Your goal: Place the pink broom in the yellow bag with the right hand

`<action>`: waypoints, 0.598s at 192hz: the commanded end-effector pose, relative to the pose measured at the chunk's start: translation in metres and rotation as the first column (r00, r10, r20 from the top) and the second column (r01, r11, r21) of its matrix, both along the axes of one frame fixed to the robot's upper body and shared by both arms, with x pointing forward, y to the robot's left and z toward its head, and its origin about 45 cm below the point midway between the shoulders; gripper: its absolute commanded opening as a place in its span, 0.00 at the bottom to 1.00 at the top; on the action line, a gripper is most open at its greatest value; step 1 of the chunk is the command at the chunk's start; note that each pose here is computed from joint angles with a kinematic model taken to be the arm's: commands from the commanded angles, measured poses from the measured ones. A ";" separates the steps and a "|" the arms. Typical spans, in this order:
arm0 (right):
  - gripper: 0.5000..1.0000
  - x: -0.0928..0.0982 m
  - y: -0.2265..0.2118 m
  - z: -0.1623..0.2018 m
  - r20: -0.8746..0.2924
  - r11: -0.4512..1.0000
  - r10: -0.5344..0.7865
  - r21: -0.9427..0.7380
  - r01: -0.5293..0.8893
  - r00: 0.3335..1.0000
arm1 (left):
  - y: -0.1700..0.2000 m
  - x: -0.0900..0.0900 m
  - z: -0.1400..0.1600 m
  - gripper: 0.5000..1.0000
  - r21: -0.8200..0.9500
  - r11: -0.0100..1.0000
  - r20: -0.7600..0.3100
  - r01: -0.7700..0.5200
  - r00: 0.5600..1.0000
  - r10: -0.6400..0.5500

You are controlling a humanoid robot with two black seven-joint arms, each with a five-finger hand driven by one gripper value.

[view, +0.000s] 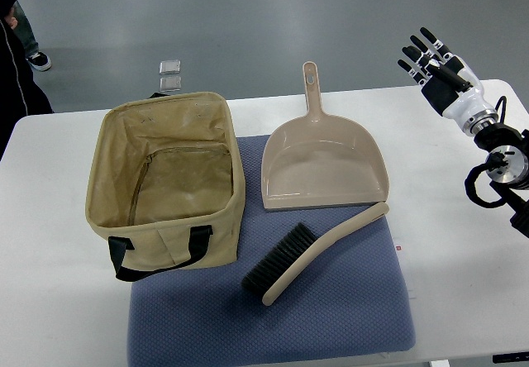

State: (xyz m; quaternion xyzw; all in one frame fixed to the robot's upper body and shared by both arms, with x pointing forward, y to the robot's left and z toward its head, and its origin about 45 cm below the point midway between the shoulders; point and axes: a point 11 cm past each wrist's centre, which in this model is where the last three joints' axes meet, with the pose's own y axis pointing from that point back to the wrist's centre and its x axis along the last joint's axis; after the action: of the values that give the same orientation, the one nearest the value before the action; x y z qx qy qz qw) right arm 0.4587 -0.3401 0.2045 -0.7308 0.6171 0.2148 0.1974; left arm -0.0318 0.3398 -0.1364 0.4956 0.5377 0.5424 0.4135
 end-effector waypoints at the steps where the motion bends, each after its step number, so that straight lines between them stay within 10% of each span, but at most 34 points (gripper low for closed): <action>1: 0.86 0.000 0.000 0.001 0.003 1.000 0.000 0.000 0.000 1.000 | -0.001 0.000 0.000 1.00 -0.004 1.000 0.001 0.001 1.000 -0.001; 115: 0.86 0.001 0.000 0.003 0.012 1.000 0.003 0.008 -0.003 1.000 | 0.001 0.001 0.000 1.00 0.002 1.000 0.002 0.000 1.000 0.000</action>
State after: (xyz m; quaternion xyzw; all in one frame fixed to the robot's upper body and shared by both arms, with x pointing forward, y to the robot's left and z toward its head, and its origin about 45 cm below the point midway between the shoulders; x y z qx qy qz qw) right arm 0.4597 -0.3388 0.2079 -0.7321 0.6132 0.2145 0.2049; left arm -0.0313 0.3423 -0.1361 0.4967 0.5359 0.5438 0.4128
